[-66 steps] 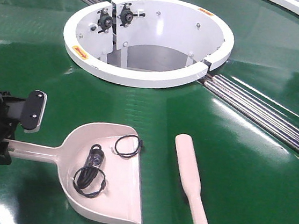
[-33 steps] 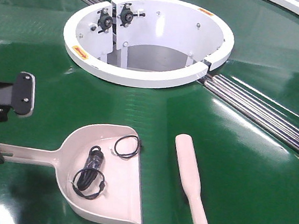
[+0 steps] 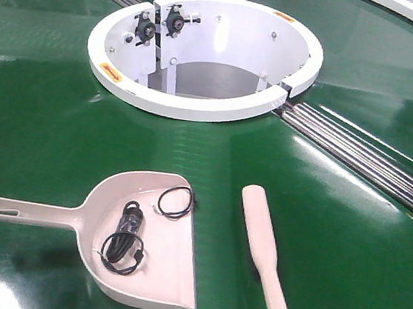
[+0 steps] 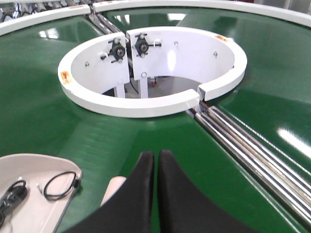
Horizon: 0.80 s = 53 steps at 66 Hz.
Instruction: Clean and inspect green conveyor with broom and dustpan
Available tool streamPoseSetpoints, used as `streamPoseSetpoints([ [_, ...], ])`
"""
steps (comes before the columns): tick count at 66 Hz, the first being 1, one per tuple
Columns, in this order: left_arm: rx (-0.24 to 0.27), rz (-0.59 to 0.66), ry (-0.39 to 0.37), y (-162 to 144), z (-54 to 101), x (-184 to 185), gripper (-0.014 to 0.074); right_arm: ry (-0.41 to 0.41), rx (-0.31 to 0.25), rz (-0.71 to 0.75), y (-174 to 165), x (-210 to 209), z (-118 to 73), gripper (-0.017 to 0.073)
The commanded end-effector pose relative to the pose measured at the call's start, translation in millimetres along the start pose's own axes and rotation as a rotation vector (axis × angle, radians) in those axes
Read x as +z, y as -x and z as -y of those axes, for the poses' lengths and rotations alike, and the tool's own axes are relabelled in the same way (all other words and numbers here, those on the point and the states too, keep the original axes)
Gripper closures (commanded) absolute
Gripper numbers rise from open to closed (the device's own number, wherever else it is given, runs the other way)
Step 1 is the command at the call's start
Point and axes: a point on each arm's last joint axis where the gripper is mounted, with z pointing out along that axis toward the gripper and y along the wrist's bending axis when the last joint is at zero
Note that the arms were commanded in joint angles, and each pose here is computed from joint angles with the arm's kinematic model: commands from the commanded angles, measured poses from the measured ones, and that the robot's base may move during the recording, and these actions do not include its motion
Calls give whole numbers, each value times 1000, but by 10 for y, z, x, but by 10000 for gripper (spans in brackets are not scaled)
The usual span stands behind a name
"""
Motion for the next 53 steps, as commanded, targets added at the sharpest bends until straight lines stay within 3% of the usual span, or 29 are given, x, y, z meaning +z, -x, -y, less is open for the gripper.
streamPoseSetpoints([
  [1, -90, 210, 116, 159, -90, -311, 470, -21, -10, 170, 193, -114, 14, 564],
  [6, -135, 302, 163, 182, -107, -505, 621, -32, -26, 228, 141, -164, 18, 564],
  [19, -262, 464, 165, 67, 15, -787, 618, -54, -48, 242, -372, -122, 24, 564],
  [30, -363, 595, 145, -366, 346, -751, 618, -65, -39, 230, -721, -54, 31, 564],
  [43, -468, 584, 101, -929, 729, -527, 618, -64, -37, 179, -906, -2, 30, 564],
  [53, -476, 618, 128, -1095, 822, -518, 618, -63, -37, 173, -911, -1, 29, 564],
])
